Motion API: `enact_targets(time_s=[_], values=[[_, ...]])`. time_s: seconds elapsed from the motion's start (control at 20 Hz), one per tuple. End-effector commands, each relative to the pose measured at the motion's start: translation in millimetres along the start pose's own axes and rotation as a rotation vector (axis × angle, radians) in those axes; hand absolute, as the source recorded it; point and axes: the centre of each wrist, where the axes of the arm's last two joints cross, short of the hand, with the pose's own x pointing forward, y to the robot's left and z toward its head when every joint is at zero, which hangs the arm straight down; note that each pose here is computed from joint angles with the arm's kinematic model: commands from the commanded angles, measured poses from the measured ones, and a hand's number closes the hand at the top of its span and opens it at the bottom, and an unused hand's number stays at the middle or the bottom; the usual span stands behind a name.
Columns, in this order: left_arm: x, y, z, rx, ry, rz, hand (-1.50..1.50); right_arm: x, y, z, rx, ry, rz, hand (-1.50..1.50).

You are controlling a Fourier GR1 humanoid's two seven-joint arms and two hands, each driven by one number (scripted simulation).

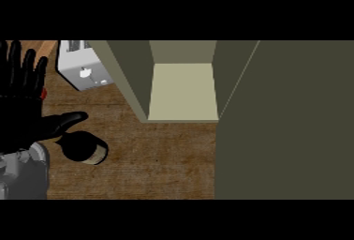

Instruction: Pick up the wine, place it into the cabinet and close the cabinet

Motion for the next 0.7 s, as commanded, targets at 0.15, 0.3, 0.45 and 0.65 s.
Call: enact_targets(time_s=[0.15,0.3,0.45,0.65], values=[[15.4,-21.4,-10.6,0.002,0.014,0.002,-1.50,2.8,1.7,5.7,0.016,0.019,-0.002,-1.50],[13.1,1.3,11.4,0.000,0.021,-0.002,-1.50,13.5,6.4,0.7,-0.003,0.023,0.009,-1.50],[16.6,-20.4,18.5,0.016,-0.004,0.002,-1.50,9.6,-1.2,6.4,0.009,0.011,-0.003,-1.50],[15.8,-14.6,4.4,0.013,0.018,-0.028,-1.50,14.4,11.0,-6.2,0.009,0.009,-0.005,-1.50]])
